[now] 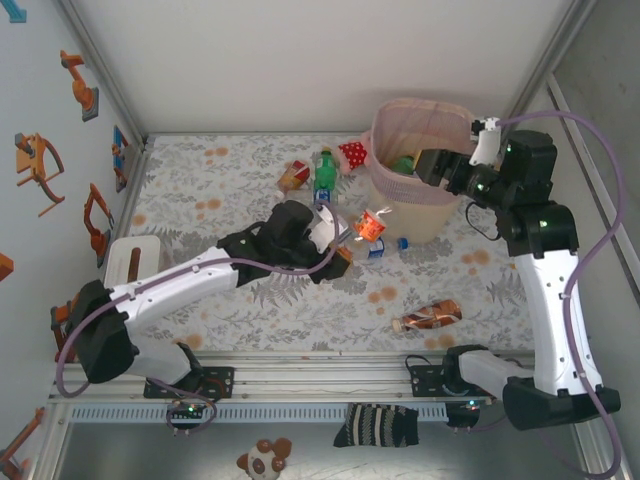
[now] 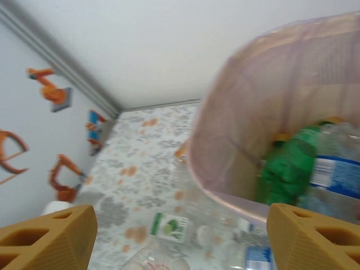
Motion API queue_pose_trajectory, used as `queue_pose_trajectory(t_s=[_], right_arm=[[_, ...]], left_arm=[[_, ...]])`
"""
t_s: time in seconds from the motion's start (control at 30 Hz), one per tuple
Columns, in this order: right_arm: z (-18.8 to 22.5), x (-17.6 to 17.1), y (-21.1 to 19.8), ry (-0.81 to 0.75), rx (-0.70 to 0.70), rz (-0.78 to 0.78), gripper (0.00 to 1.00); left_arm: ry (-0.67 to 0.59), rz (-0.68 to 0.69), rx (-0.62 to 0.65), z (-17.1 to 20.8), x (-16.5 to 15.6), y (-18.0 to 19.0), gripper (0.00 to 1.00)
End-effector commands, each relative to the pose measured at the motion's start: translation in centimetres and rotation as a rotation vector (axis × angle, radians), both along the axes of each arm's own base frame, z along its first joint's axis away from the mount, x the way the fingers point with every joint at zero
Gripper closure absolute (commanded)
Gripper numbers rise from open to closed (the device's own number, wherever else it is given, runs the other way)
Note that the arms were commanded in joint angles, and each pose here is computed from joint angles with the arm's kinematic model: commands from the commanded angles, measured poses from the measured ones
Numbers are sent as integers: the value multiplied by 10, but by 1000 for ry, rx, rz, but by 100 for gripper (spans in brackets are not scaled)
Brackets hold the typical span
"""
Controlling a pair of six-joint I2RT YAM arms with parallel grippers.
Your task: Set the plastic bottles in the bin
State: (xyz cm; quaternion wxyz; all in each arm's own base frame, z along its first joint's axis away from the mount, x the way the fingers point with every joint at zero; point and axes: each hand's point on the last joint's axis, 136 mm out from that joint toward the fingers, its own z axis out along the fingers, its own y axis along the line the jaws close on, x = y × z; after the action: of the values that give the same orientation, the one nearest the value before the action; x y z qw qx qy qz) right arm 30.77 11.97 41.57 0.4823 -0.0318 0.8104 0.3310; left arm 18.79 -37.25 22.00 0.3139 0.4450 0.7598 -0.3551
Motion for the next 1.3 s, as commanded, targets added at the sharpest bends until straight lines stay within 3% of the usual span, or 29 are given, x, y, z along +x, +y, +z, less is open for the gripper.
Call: queue_pose_trajectory(t_s=[0.0, 0.3, 0.53, 0.83, 1.27], right_arm=[[22, -7, 20, -42, 121, 111, 21], [39, -33, 46, -101, 227, 333, 14], [33, -42, 54, -63, 236, 411, 6], [33, -50, 59, -74, 238, 482, 6], [35, -50, 55, -104, 183, 447, 12]], left_arm=[[-22, -63, -169, 47, -7, -10, 78], [-6, -142, -315, 91, -16, -24, 78], [-13, -157, -408, 121, -16, -31, 77], [7, -145, -394, 123, -6, -44, 77], [50, -173, -395, 123, -5, -56, 77]])
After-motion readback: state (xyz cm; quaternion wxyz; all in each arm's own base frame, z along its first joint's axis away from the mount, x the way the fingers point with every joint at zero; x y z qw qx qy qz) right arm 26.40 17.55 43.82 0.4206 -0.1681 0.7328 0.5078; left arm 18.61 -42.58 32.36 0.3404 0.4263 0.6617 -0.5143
